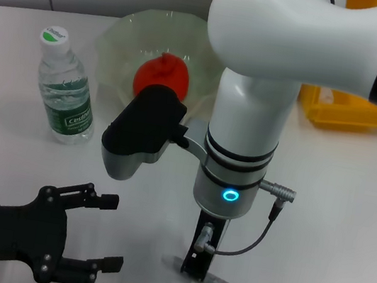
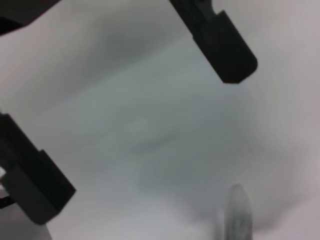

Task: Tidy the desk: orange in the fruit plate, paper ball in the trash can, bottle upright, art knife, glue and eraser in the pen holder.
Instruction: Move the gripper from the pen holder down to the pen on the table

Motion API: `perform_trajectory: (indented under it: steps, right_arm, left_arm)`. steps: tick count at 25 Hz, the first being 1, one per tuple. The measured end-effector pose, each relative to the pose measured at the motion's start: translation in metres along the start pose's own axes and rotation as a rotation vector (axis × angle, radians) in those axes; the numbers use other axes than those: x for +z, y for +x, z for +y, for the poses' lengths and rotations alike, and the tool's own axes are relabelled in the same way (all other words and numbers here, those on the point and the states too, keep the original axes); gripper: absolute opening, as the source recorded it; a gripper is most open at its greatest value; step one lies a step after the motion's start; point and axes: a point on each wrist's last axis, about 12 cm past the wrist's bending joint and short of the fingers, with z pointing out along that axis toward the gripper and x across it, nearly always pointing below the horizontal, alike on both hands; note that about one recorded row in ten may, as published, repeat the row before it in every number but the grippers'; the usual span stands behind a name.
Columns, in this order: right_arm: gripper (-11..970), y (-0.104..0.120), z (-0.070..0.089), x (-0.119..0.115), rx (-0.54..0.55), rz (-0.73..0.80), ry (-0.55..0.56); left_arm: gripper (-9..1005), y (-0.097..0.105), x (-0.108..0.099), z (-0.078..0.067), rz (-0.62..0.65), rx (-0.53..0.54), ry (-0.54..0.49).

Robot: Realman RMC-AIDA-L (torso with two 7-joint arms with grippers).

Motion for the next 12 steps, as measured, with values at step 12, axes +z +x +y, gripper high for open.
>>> perform_trajectory:
  steps: [12]
  right_arm:
    - [362,-0.0015,0.0019,-0.0018,-0.012,0.002,0.023]
  left_arm:
    - [860,0.0004,-0.0002,-0.0004,0.001,0.001,0.0]
